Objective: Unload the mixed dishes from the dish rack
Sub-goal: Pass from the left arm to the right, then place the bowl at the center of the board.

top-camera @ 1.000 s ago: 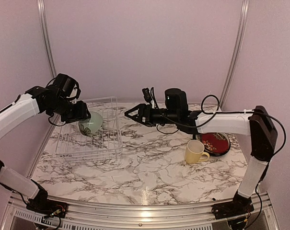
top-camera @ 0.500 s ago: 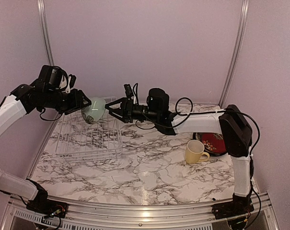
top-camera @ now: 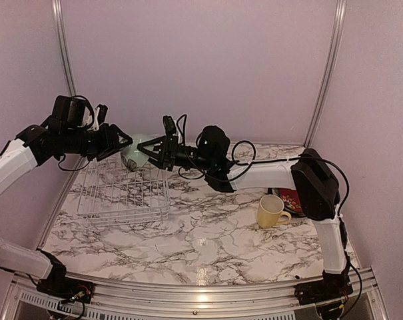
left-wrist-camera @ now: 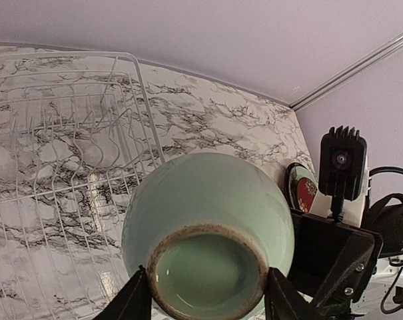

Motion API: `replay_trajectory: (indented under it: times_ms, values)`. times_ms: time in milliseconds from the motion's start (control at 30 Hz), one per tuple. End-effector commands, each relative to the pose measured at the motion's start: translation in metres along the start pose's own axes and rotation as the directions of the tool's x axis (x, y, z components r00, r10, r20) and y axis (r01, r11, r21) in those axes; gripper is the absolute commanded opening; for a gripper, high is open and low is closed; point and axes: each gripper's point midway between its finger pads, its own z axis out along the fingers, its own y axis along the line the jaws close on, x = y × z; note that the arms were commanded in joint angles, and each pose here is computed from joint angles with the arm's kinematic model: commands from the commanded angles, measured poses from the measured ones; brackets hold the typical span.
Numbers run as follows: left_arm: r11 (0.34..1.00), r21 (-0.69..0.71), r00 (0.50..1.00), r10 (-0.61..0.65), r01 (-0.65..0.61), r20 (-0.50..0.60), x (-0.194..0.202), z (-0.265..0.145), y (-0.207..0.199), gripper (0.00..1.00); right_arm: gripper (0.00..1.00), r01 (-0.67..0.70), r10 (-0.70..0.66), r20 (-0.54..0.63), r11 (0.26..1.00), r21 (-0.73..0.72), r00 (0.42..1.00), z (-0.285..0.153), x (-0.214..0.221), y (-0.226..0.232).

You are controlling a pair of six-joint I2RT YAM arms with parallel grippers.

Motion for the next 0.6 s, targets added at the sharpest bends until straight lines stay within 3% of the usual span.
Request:
replay_trajectory:
  times_ms: [0,167,233,333,500,567]
  values:
    - [0.992,0.129,0.998,-0.01,0.002,0.066,-0.011,-0.007,-0.023,0.23,0.31,0.039,-0.036,0.03,0.992,-0.116,0.999,0.006,-0.01,0.036]
    - [0.988,0.156,0.998,-0.028,0.018,0.057,-0.004,-0.006,-0.023,0.25,0.0,0.05,-0.047,0.033,0.993,-0.103,0.998,0.004,-0.009,0.034]
    - [0.985,0.169,0.998,-0.033,0.024,0.055,-0.002,-0.007,-0.024,0.29,0.0,0.06,-0.057,0.035,0.994,-0.088,0.998,0.002,-0.011,0.033]
    - [0.989,0.147,0.996,-0.036,0.025,0.076,-0.002,-0.012,-0.019,0.53,0.0,0.081,-0.078,0.044,0.994,-0.067,0.996,-0.005,-0.014,0.033]
    - [0.998,0.062,0.992,-0.015,0.007,0.127,-0.007,-0.026,-0.006,0.83,0.0,0.148,-0.151,0.044,0.987,0.068,0.988,-0.03,-0.023,0.019]
    - [0.999,0.034,0.99,-0.003,-0.002,0.144,-0.009,-0.032,-0.002,0.89,0.0,0.191,-0.197,0.031,0.972,0.138,0.98,-0.044,-0.026,0.014]
